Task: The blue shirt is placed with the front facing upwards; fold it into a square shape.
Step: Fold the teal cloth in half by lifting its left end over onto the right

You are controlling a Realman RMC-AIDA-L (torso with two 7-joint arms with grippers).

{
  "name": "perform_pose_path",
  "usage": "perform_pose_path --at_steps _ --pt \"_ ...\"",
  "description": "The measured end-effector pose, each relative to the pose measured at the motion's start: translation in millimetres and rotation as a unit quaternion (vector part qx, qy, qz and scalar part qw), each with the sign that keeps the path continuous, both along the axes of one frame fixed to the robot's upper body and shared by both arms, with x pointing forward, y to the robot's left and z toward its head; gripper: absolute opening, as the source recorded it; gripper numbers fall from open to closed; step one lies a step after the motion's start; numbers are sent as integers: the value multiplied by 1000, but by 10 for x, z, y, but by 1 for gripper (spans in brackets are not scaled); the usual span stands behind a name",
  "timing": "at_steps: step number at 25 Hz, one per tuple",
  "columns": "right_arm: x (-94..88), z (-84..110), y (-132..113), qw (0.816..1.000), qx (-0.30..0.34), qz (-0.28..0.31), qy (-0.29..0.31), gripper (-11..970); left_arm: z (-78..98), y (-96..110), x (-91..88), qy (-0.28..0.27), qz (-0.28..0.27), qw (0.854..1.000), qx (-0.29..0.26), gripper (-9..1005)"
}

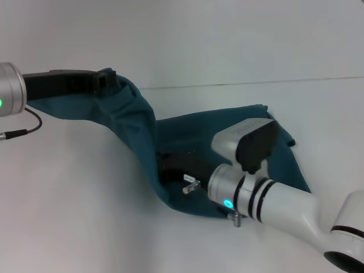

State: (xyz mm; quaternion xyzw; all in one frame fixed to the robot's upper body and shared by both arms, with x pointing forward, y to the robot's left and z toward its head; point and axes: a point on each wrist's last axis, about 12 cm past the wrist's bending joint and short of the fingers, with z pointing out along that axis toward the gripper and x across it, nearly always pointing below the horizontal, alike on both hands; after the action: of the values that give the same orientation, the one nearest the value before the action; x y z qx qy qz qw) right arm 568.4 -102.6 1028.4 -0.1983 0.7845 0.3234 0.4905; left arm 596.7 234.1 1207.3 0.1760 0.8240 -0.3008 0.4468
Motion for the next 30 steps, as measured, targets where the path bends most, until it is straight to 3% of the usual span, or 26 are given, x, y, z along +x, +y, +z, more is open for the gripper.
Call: perform_pose_path --at_steps 11,16,21,26,30 --pt "-50 107 387 996 -30 82 0 65 5 22 -31 -1 -10 1000 -2 23" --pt "-67 138 482 996 -27 88 1 70 10 17 -34 -2 -12 1000 -3 23" --pt "-116 19 226 999 5 31 21 75 -7 40 -40 -1 -13 1000 -2 23" --pt "-256 -124 -210 996 66 -45 26 80 -35 37 -54 2 -21 1000 1 23" --pt "-288 -215 -466 993 76 -82 36 84 -81 17 -68 10 -30 1000 2 23"
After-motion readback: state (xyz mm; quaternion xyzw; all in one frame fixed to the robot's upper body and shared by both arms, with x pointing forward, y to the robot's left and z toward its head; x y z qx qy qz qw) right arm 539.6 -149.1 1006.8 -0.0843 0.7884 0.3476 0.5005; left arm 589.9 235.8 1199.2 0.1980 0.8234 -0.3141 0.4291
